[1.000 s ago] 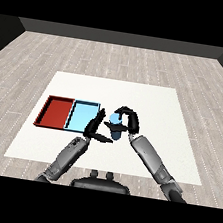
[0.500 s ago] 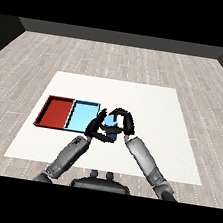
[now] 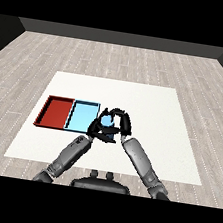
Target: Pick the blue can and put it in the blue box
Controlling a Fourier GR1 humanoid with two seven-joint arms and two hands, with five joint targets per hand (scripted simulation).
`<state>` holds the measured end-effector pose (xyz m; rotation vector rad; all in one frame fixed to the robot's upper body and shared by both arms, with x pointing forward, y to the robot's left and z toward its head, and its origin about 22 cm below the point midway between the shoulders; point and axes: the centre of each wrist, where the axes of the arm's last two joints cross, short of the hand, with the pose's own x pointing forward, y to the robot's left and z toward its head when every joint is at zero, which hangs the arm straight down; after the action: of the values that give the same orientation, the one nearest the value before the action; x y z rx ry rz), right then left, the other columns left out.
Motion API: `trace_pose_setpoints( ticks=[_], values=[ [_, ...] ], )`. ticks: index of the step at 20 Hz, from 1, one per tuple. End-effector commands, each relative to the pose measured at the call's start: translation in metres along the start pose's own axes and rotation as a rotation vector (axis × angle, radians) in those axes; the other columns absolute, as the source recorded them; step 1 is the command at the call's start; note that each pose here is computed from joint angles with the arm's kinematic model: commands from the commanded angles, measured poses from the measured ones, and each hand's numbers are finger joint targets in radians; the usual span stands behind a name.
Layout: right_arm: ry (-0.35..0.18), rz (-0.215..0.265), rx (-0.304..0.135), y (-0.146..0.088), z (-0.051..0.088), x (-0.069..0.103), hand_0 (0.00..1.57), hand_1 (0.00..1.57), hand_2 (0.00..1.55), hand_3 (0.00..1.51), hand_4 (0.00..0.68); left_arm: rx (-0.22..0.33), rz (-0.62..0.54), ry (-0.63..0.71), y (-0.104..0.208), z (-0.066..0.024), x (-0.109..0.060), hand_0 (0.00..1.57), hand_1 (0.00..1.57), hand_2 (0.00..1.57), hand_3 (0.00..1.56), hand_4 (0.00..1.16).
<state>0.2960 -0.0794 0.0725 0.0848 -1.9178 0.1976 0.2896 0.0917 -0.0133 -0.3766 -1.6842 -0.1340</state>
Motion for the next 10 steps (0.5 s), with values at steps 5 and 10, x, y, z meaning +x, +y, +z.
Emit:
trace_pose_setpoints(
  ticks=[5,10],
  values=[
    [0.000,-0.086,0.002,-0.007,0.000,-0.004,1.44,1.44,1.45,1.39,0.601,-0.013,0.015,-0.011,-0.023,-0.0030,-0.015,0.00,0.00,0.00,0.00,0.00],
    [0.021,-0.143,0.017,0.006,0.000,0.004,1.48,1.48,1.46,1.39,0.593,0.024,-0.040,0.051,-0.021,0.0015,-0.011,0.00,0.00,0.00,0.00,0.42]
  ],
)
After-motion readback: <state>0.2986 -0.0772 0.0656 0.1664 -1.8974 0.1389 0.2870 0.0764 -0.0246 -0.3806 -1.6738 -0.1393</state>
